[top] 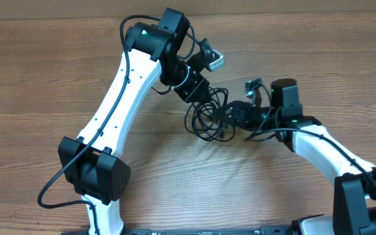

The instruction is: Untangle cables

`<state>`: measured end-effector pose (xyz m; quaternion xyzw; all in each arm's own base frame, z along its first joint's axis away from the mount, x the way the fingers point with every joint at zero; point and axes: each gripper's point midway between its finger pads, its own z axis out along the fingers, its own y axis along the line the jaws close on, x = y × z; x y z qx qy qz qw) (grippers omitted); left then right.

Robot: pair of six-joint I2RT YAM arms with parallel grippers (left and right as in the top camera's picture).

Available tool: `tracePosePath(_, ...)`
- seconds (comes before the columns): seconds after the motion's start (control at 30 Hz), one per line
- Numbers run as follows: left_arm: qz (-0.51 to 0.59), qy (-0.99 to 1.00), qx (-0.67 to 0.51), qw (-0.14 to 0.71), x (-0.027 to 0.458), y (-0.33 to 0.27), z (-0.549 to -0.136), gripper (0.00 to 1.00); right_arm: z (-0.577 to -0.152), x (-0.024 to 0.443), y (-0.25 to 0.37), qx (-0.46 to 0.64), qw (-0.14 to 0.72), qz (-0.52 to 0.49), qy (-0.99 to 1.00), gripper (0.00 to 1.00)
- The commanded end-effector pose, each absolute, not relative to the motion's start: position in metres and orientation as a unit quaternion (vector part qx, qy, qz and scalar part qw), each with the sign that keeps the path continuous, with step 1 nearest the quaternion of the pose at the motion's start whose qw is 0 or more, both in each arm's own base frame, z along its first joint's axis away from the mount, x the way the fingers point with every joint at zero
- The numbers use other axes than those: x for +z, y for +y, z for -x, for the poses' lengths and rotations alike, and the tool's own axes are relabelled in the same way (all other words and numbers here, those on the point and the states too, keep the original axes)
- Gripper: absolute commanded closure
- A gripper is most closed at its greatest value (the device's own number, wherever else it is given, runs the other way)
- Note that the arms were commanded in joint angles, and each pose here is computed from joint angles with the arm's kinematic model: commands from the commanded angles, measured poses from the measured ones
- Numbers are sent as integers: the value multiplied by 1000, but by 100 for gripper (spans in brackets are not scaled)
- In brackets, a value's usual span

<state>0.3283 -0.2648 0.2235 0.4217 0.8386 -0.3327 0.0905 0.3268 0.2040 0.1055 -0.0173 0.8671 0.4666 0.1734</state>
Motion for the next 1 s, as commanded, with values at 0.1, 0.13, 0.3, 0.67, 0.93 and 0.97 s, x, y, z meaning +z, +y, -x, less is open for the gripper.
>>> tracePosePath(0.1, -441, 764, -448, 143, 279, -281, -316, 96, -350, 77, 179, 303, 225, -98, 921, 54)
tracePosePath(0.13, -434, 761, -459, 148, 283, -278, -319, 96, -350, 72, 172, 282, 226, -117, 925, 55)
tracePosePath(0.3, -384, 741, -521, 177, 307, -253, -338, 96, -349, 55, 148, 214, 225, -166, 936, 55)
tracePosePath(0.67, -269, 711, -598, 254, 348, -169, -380, 96, -342, 34, 143, 193, 197, -183, 944, 54)
tracePosePath(0.93, -203, 784, -529, 254, 320, -112, -399, 96, -341, 25, 129, 169, 192, -199, 946, 54)
tracePosePath(0.97, -190, 797, -516, 251, 315, -104, -401, 96, -342, 25, 128, 169, 192, -201, 946, 56)
